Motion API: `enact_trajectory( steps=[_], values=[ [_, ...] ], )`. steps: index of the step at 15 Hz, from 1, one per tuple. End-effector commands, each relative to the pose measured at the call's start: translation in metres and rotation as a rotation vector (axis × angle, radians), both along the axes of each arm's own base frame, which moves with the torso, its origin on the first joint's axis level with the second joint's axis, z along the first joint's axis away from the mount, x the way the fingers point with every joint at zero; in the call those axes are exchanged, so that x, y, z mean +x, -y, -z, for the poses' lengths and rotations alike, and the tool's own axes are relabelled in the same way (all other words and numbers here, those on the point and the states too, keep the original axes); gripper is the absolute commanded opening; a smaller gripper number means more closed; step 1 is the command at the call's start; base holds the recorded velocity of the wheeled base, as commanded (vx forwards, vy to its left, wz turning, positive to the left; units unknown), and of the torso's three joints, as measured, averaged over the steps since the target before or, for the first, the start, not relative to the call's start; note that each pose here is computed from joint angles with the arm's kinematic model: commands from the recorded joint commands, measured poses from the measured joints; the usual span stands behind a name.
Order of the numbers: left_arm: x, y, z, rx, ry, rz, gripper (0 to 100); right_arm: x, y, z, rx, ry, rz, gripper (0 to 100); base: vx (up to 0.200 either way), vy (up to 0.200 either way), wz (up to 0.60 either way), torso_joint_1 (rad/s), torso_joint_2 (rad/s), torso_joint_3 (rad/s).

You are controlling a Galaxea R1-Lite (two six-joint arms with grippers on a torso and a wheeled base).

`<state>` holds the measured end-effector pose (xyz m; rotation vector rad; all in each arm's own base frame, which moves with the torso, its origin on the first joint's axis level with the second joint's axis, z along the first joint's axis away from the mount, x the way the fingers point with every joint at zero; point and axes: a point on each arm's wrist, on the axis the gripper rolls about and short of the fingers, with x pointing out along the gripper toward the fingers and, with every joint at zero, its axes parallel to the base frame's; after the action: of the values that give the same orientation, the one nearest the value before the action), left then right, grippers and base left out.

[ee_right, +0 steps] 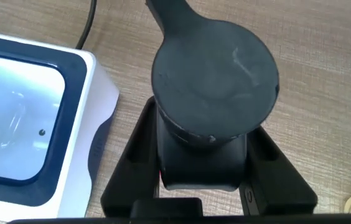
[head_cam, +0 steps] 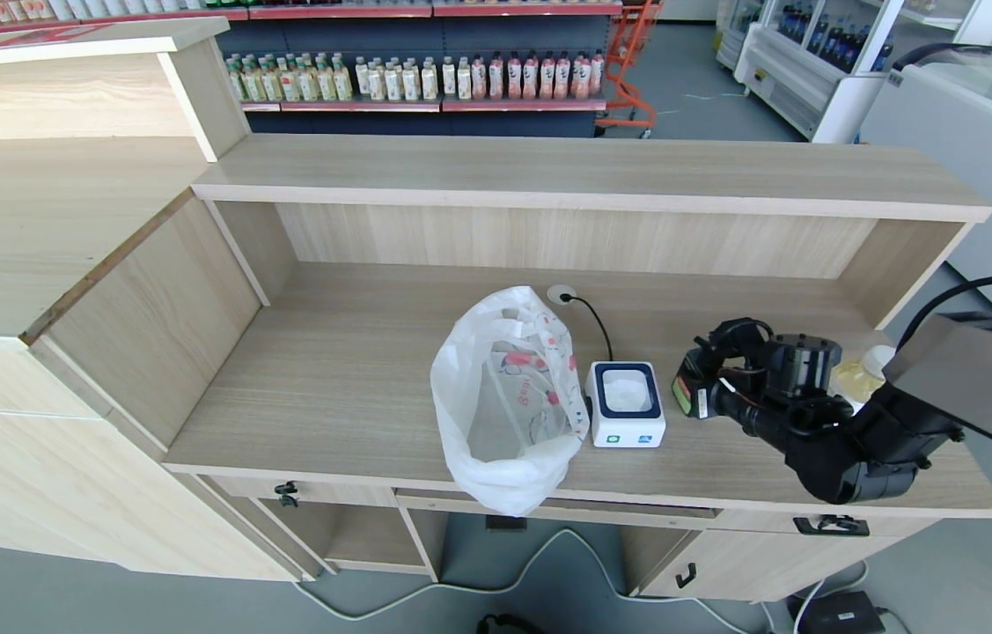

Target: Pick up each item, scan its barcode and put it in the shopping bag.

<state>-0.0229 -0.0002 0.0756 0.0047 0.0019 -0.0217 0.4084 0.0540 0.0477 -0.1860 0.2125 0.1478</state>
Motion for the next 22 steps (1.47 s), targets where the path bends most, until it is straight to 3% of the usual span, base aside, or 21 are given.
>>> enact_trajectory(
  steps=[1,3,5,7,9,11,12,13,14,16,17,18,19,21,22],
  values=[
    [0.000,0.000,0.000,-0.002,0.000,0.000,100,-0.010,0.001,-0.029,0.008,0.060,-0.007,0,0.000,0.000,0.00,0.000,0.00,0.000],
    [0.000,0.000,0.000,-0.002,0.000,0.000,100,-0.032,0.003,-0.077,0.022,0.156,-0.082,0,0.000,0.000,0.00,0.000,0.00,0.000],
    [0.000,0.000,0.000,0.000,0.000,0.000,100,-0.057,0.011,-0.124,-0.036,0.244,-0.185,0,0.000,0.000,0.00,0.000,0.00,0.000],
    [0.000,0.000,0.000,0.000,0.000,0.000,100,-0.089,0.013,-0.170,-0.184,0.367,-0.274,0,0.000,0.000,0.00,0.000,0.00,0.000],
    [0.000,0.000,0.000,0.000,-0.001,0.000,100,-0.126,0.017,-0.198,-0.429,0.511,-0.306,0,0.000,0.000,0.00,0.000,0.00,0.000],
    [0.000,0.000,0.000,0.000,0.000,0.000,100,-0.157,0.016,-0.196,-0.622,0.596,-0.420,0,0.000,0.000,0.00,0.000,0.00,0.000],
    [0.000,0.000,0.000,0.000,0.000,0.000,100,-0.160,0.015,-0.194,-0.650,0.609,-0.448,0,0.000,0.000,0.00,0.000,0.00,0.000],
    [0.000,0.000,0.000,-0.002,0.000,0.000,100,-0.171,0.008,-0.196,-0.850,0.752,-0.573,0,0.000,0.000,0.00,0.000,0.00,0.000],
    [0.000,0.000,0.000,0.000,0.000,0.000,100,-0.173,0.002,-0.196,-0.964,0.855,-0.659,0,0.000,0.000,0.00,0.000,0.00,0.000],
    [0.000,0.000,0.000,0.000,0.000,0.000,100,-0.178,-0.014,-0.192,-1.145,1.084,-0.805,0,0.000,0.000,0.00,0.000,0.00,0.000],
    [0.000,0.000,0.000,0.000,0.000,0.000,100,-0.179,-0.016,-0.191,-1.195,1.142,-0.822,0,0.000,0.000,0.00,0.000,0.00,0.000],
    [0.000,0.000,0.000,0.000,0.000,0.000,100,-0.186,-0.020,-0.187,-1.313,1.339,-0.891,0,0.000,0.000,0.00,0.000,0.00,0.000],
    [0.000,0.000,0.000,0.000,0.000,0.000,100,-0.191,-0.029,-0.182,-1.344,1.423,-0.924,0,0.000,0.000,0.00,0.000,0.00,0.000],
    [0.000,0.000,0.000,0.000,0.000,0.000,100,-0.203,-0.049,-0.190,-1.306,1.640,-0.963,0,0.000,0.000,0.00,0.000,0.00,0.000],
    [0.000,0.000,0.000,0.000,0.000,0.000,100,-0.212,-0.055,-0.203,-1.313,1.786,-0.895,0,0.000,0.000,0.00,0.000,0.00,0.000]
  ],
)
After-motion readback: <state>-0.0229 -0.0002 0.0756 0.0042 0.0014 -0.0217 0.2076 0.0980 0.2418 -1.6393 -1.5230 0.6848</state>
